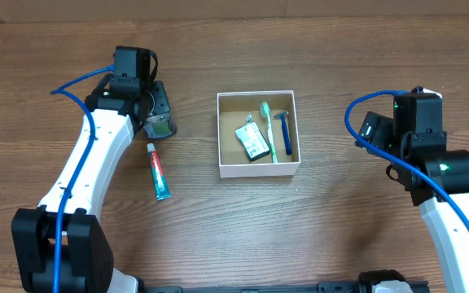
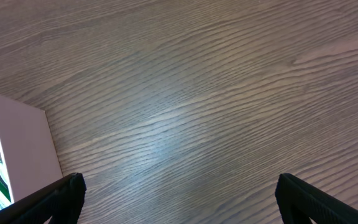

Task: Pack container
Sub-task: 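Move the left gripper forward over the soap pump bottle and lower, then close the left gripper on the pump bottle and lift it toward the box, then lower the held pump bottle into the box with the left gripper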

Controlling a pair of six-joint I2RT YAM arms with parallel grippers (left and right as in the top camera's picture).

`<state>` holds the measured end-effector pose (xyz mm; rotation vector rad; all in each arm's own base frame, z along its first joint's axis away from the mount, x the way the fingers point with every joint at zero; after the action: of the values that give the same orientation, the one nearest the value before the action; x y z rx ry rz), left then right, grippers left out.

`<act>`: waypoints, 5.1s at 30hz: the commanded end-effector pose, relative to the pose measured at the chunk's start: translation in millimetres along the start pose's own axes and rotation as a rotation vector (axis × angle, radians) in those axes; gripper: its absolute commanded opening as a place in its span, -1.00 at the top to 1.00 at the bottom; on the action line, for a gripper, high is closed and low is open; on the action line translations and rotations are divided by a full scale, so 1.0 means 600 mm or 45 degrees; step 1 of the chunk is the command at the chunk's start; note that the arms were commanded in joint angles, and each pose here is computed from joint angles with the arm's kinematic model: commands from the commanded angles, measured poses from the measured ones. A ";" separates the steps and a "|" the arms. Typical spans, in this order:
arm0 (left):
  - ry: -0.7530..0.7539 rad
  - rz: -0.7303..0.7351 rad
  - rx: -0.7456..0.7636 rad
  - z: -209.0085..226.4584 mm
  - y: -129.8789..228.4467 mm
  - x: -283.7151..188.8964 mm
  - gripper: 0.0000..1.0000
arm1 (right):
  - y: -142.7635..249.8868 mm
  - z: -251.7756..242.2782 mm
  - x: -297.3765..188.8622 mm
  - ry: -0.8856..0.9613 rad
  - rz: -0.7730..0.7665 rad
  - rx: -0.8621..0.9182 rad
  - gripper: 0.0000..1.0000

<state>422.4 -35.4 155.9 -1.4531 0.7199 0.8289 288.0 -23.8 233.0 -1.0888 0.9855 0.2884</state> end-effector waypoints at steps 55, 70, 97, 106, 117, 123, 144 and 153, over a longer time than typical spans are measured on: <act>0.290 -0.522 0.220 -0.183 -0.089 -0.352 0.40 | -0.014 -0.001 -0.008 0.000 -0.038 0.023 -1.00; 0.412 -0.465 0.226 -0.297 -0.079 -0.316 0.38 | -0.014 -0.001 -0.008 0.000 -0.038 0.023 -1.00; 0.249 -0.300 0.243 -0.348 -0.062 -0.124 0.38 | -0.014 -0.001 -0.008 0.000 -0.038 0.023 -1.00; 0.209 -0.290 0.210 -0.333 -0.065 -0.110 0.38 | -0.014 -0.001 -0.008 0.000 -0.038 0.023 -1.00; 0.199 -0.275 0.210 -0.332 -0.062 -0.101 0.37 | -0.014 -0.001 -0.008 0.000 -0.038 0.023 -1.00; 0.152 -0.253 0.216 -0.328 -0.056 -0.077 0.37 | -0.014 -0.001 -0.008 0.000 -0.038 0.023 -1.00; 0.107 -0.205 0.210 -0.309 -0.052 -0.044 0.24 | -0.014 -0.001 -0.008 0.000 -0.038 0.023 -1.00; 0.108 -0.195 0.214 -0.309 -0.049 -0.043 -0.01 | -0.014 -0.001 -0.008 0.000 -0.038 0.023 -1.00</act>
<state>439.8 -222.2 182.9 -1.3601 0.7458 0.5795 287.9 -23.9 233.0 -1.0883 0.9861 0.2879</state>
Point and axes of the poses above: each gripper's point midway between its finger pads, its own x axis out along the fingers, its own z axis along the line the jaws close on, y = z × x, the point moved 2 cm from there along -x, back along the fingers, and after that the axes turned 12 degrees about x, right-handed, at the moved point
